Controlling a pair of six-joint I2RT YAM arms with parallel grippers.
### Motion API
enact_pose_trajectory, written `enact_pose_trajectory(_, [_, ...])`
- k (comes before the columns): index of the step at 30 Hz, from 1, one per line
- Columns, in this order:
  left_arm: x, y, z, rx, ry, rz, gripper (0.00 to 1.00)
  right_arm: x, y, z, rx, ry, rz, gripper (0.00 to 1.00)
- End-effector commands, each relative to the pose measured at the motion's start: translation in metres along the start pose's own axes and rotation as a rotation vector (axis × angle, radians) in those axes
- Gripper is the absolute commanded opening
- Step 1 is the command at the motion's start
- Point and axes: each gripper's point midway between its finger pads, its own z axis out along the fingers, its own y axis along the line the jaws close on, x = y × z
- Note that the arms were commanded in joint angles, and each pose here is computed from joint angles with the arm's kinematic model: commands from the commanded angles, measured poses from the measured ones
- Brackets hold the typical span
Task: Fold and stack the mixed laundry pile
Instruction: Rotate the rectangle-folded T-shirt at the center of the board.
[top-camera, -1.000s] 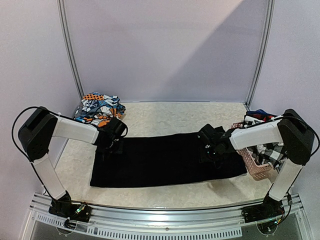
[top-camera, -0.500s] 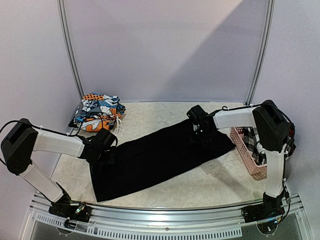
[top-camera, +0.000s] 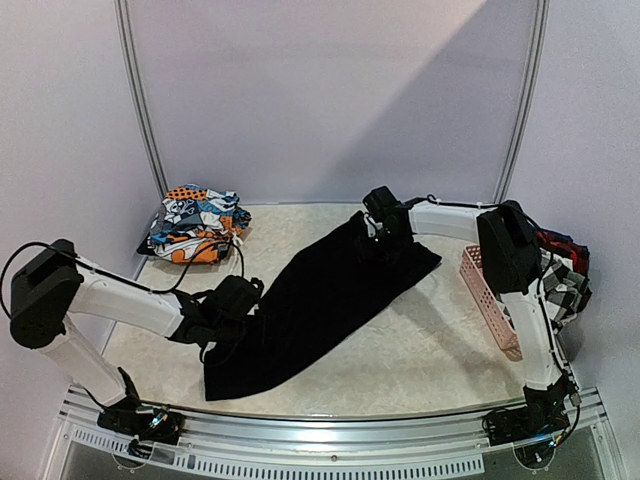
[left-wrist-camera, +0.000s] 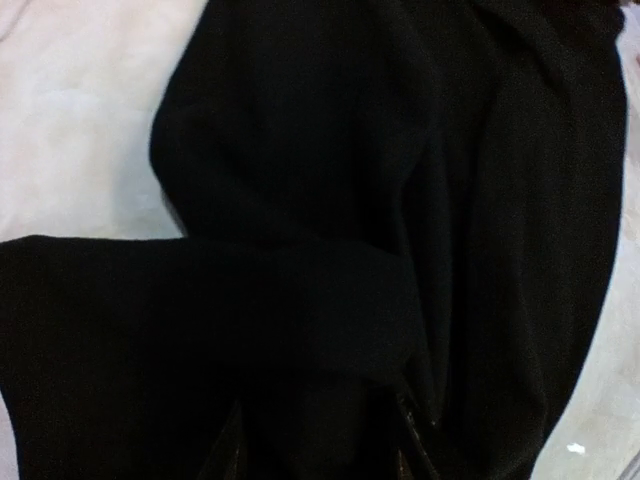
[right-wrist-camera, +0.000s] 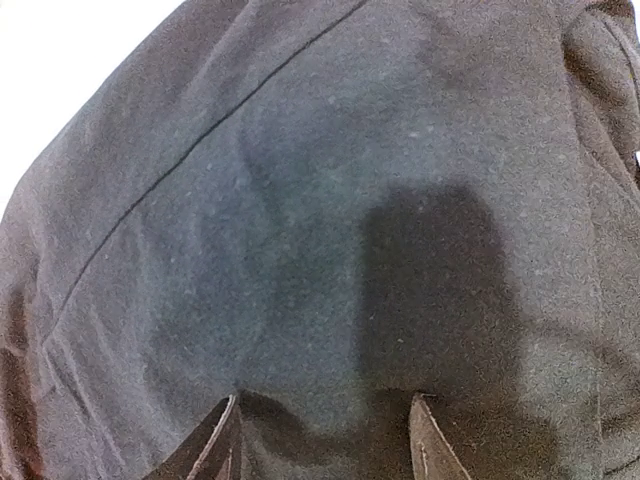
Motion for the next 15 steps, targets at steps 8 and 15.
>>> enact_pose_trajectory(8, [0.104, -0.091, 0.023, 0.175, 0.332, 0.087, 0.48, 0.043, -0.029, 0.045, -0.033, 0.228, 0.034, 0.57])
enact_pose_trajectory(15, [0.119, -0.179, 0.034, 0.324, 0.351, 0.165, 0.48, 0.036, -0.04, 0.046, -0.053, 0.237, 0.042, 0.57])
